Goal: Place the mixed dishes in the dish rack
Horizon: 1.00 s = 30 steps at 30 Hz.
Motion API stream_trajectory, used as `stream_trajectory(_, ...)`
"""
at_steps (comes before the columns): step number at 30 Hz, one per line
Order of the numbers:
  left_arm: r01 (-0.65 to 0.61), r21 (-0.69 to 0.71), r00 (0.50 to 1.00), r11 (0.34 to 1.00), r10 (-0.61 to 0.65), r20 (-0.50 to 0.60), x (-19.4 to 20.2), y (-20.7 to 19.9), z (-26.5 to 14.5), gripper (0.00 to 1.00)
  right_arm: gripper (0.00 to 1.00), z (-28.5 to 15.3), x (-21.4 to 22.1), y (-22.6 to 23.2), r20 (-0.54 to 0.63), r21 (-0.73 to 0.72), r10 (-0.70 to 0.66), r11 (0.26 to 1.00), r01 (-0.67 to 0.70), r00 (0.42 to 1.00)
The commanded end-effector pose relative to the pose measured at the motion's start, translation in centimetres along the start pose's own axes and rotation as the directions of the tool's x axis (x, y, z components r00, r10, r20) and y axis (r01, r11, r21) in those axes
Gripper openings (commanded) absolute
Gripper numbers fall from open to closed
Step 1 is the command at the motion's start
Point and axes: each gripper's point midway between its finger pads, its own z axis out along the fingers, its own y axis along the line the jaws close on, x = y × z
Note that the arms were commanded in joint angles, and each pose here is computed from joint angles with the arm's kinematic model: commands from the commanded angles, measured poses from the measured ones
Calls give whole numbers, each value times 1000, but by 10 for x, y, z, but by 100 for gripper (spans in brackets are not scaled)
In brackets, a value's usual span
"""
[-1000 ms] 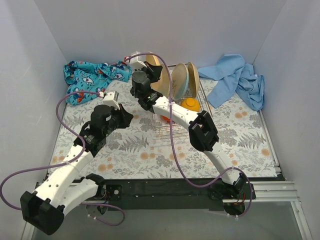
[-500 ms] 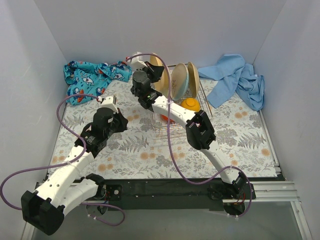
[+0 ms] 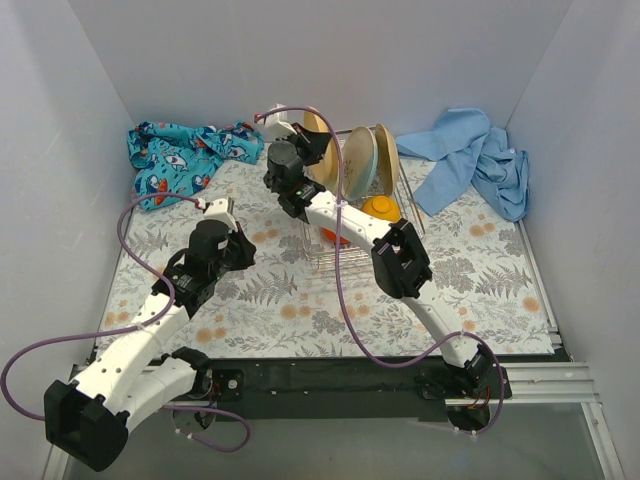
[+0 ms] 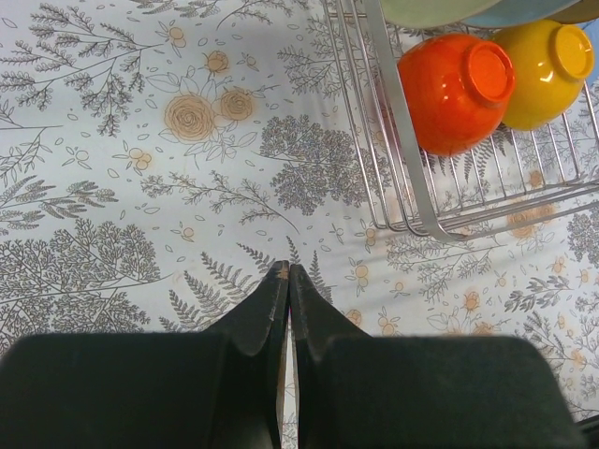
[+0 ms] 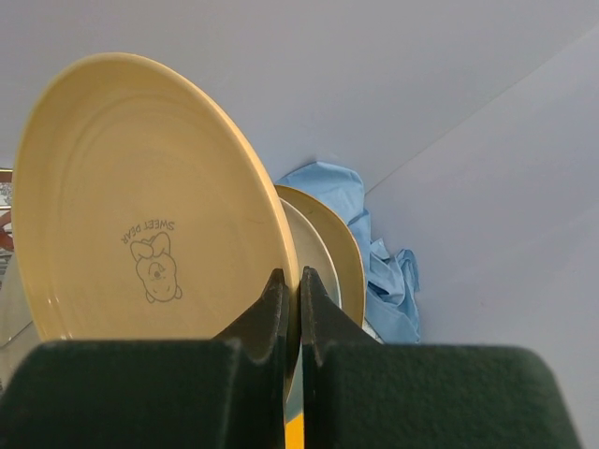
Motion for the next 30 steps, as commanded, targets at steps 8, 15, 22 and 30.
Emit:
stream_trajectory(8, 14, -1, 1000, 1000, -14, 26, 1, 4, -2, 0, 1, -18, -9, 8, 27, -12, 54, 998, -53, 998)
stream_trajectory(15, 14, -1, 1000, 1000, -14, 26, 1, 5, -3, 0, 1, -18, 2, 22, 14, -14, 24, 1000, -24, 1000)
stream_trajectory(22, 14, 8, 1000, 1000, -14, 19, 4, 4, -1, 0, 1, -14, -1, 20, 7, 2, 53, 999, -53, 999)
stream_trajectory(30, 22, 22, 1000, 1000, -22, 12, 6, 2, 2, 4, 35, -18, 2, 16, 14, -16, 15, 1000, -15, 1000)
